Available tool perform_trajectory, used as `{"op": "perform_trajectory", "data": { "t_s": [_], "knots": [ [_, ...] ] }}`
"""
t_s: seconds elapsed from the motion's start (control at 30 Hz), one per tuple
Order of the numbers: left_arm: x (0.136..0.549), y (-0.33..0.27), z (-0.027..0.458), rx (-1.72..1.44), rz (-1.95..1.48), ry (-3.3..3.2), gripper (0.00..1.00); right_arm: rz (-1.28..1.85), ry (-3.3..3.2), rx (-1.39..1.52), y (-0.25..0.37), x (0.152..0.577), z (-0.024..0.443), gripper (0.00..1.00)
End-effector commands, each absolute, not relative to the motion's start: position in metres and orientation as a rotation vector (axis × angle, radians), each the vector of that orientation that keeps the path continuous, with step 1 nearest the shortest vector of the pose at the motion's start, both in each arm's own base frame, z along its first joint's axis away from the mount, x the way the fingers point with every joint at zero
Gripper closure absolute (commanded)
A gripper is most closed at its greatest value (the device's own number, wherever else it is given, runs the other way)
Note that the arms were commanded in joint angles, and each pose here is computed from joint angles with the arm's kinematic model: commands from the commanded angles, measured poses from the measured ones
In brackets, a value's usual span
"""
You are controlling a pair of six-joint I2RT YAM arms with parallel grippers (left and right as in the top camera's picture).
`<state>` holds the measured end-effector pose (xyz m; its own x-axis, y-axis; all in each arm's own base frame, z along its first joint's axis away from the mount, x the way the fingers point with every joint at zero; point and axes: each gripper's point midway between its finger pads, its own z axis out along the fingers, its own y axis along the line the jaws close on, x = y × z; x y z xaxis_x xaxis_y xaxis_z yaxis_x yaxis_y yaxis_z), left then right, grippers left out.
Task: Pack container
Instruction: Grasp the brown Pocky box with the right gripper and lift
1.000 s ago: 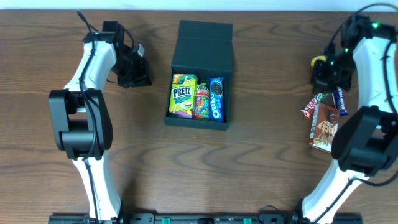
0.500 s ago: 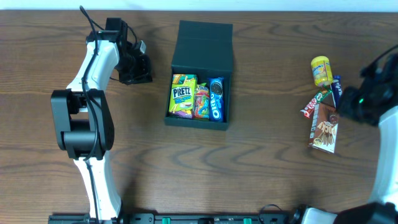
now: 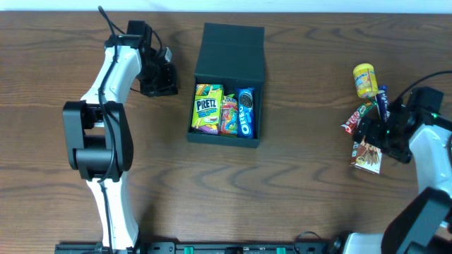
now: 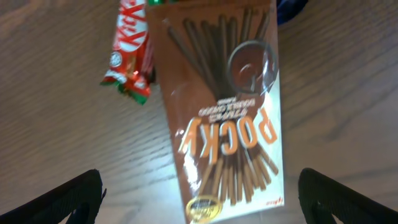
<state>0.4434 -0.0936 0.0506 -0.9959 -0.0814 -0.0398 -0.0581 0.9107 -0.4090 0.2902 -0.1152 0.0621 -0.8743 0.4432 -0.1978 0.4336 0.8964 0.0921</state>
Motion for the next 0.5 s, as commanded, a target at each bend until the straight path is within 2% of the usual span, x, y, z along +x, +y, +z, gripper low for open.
{"op": "perform_trajectory", "data": {
  "t_s": [0.0,0.47],
  "knots": [
    [0.449,-0.096,0.063,-0.105,-0.634,2.990,0.94,0.058,2.889,0.669,-0.121,0.287,0.045,0.01],
    [0.444,-0.096,0.066,-0.112,-0.634,3.011,0.94,0.081,2.955,0.674,-0.135,0.284,0.009,0.01]
  ]
}}
